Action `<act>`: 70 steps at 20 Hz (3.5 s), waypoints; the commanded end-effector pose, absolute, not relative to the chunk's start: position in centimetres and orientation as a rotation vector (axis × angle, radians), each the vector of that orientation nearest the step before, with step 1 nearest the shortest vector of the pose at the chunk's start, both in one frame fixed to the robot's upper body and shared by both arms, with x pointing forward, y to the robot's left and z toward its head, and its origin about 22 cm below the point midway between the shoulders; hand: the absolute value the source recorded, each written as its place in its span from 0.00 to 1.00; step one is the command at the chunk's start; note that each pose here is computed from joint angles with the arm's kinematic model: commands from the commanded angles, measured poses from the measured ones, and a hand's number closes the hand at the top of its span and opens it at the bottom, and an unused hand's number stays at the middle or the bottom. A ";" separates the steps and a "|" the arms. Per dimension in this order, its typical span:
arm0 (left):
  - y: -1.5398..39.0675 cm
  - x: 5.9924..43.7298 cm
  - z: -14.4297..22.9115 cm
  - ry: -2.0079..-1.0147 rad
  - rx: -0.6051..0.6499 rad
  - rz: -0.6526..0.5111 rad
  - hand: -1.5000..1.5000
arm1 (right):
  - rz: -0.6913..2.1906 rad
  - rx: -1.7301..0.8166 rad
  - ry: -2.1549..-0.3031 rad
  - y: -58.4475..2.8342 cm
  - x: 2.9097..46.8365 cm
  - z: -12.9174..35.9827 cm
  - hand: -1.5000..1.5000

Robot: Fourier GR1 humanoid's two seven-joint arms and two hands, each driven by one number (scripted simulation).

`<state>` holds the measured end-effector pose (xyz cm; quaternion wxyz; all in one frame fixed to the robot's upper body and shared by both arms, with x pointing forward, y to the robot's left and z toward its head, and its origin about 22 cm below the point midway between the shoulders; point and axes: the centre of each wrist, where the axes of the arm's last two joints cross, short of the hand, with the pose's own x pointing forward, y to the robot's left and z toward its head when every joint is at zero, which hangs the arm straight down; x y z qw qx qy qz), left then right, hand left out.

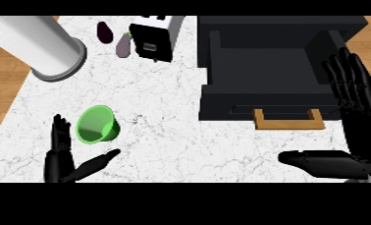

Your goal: Pick up the cup, place it into the drawer and close the drawer

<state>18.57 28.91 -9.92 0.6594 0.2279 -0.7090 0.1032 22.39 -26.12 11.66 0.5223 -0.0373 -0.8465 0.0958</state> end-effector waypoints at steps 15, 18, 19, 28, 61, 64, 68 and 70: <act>31.5 20.8 -15.4 -1.661 0.509 0.218 0.00 | 0.249 -0.066 -2.023 -25.4 22.6 11.6 0.00; 32.3 20.7 -15.9 -1.655 0.483 0.209 0.00 | 0.254 -0.087 -2.013 -25.9 23.5 10.9 0.00; 31.7 20.1 -15.6 -1.669 0.470 0.217 0.00 | 0.239 -0.071 -2.027 -25.7 23.0 12.2 0.00; 33.3 23.3 -15.5 -1.683 0.360 0.267 0.00 | 0.249 -0.052 -2.009 -26.6 23.0 11.4 0.00; 29.8 29.8 -12.0 -2.005 -0.205 0.372 1.00 | 0.250 -0.061 -2.011 -26.8 24.0 10.9 0.00; 30.1 30.3 -11.2 -2.069 -0.309 0.356 1.00 | 0.227 -0.078 -1.993 -27.6 24.8 10.7 0.00; 28.5 32.5 -9.2 -2.098 -0.337 0.263 1.00 | 0.243 -0.079 -1.999 -27.6 23.6 11.9 0.00; 26.5 33.2 -8.2 -2.083 -0.403 0.196 1.00 | 0.250 -0.091 -1.982 -29.0 24.0 11.9 0.00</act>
